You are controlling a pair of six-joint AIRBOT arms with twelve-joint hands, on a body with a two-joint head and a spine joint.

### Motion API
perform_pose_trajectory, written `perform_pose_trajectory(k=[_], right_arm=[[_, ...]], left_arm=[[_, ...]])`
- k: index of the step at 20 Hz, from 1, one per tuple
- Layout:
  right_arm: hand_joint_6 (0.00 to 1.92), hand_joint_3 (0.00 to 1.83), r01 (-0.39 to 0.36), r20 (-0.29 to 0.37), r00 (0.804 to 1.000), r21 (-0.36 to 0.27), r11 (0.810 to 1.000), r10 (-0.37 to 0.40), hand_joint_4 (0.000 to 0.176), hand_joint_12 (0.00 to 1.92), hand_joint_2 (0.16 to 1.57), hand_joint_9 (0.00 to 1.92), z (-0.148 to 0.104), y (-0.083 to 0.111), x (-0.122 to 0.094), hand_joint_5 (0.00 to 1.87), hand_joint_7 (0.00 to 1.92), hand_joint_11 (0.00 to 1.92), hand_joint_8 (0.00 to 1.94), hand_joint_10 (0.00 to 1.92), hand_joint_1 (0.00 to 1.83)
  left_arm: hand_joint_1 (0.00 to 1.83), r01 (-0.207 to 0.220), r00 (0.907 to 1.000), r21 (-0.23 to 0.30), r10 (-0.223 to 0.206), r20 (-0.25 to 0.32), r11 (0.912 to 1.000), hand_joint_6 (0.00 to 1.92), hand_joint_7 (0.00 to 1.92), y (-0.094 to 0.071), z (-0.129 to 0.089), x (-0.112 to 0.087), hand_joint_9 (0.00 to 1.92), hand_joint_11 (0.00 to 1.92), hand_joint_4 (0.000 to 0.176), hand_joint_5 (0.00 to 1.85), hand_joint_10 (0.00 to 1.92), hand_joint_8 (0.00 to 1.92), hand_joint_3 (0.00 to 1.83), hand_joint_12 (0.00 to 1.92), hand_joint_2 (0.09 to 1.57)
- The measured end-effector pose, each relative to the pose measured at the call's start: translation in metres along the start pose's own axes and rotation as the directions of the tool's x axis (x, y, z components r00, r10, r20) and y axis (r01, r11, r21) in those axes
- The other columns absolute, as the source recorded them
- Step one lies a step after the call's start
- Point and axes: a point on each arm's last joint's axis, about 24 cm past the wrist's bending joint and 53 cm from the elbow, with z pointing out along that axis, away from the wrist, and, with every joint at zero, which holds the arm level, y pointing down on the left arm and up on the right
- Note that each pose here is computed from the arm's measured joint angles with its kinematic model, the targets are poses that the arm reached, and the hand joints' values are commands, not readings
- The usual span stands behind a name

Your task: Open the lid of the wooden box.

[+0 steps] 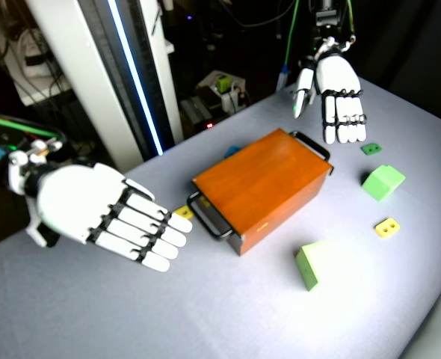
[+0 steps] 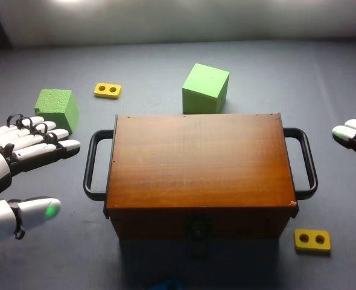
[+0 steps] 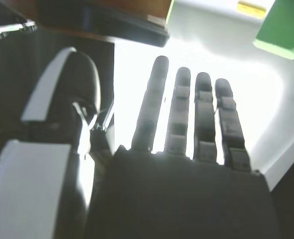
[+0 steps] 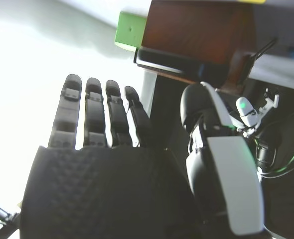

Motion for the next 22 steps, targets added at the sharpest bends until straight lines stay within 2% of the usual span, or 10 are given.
perform_pose_trajectory(k=[8, 10, 15, 19, 22], right_arm=[[0.01, 0.00, -0.014, -0.038, 0.999, 0.026, 1.000, 0.015, 0.000, 0.00, 1.39, 0.00, 0.003, -0.008, 0.015, 0.04, 0.00, 0.00, 0.00, 0.00, 0.33], [0.01, 0.00, -0.020, -0.052, 0.998, 0.037, 0.999, 0.022, 0.000, 0.00, 1.39, 0.00, 0.004, -0.012, 0.020, 0.05, 0.00, 0.00, 0.00, 0.00, 0.37], [0.01, 0.00, -0.030, -0.081, 0.996, 0.045, 0.999, 0.034, 0.000, 0.00, 1.39, 0.00, 0.008, -0.014, 0.032, 0.08, 0.01, 0.00, 0.00, 0.00, 0.42], [0.00, 0.00, -0.035, -0.106, 0.994, 0.051, 0.998, 0.040, 0.000, 0.00, 1.39, 0.00, 0.014, -0.017, 0.041, 0.07, 0.00, 0.00, 0.00, 0.00, 0.39], [0.00, 0.00, -0.037, -0.121, 0.992, 0.036, 0.999, 0.042, 0.000, 0.00, 1.39, 0.00, 0.020, -0.012, 0.046, 0.07, 0.00, 0.00, 0.00, 0.00, 0.42]], left_arm=[[0.08, 0.016, 0.9993, -0.006, -0.017, -0.032, 0.9998, 0.00, 0.12, 0.002, 0.001, 0.013, 0.01, 0.00, 0.000, 0.22, 0.00, 0.00, 0.00, 0.00, 1.40], [0.12, 0.022, 0.9986, -0.014, -0.022, -0.049, 0.9997, 0.00, 0.11, 0.006, 0.002, 0.019, 0.00, 0.00, 0.000, 0.22, 0.00, 0.00, 0.00, 0.00, 1.41], [0.09, 0.034, 0.9969, -0.027, -0.036, -0.070, 0.9990, 0.00, 0.09, 0.010, 0.003, 0.026, 0.00, 0.00, 0.000, 0.21, 0.00, 0.00, 0.00, 0.00, 1.41], [0.13, 0.042, 0.9954, -0.039, -0.045, -0.085, 0.9984, 0.00, 0.09, 0.015, 0.004, 0.032, 0.00, 0.00, 0.000, 0.22, 0.00, 0.00, 0.00, 0.00, 1.41], [0.08, 0.049, 0.9939, -0.038, -0.052, -0.097, 0.9981, 0.00, 0.07, 0.016, 0.005, 0.037, 0.00, 0.00, 0.000, 0.22, 0.00, 0.00, 0.00, 0.00, 1.41]])
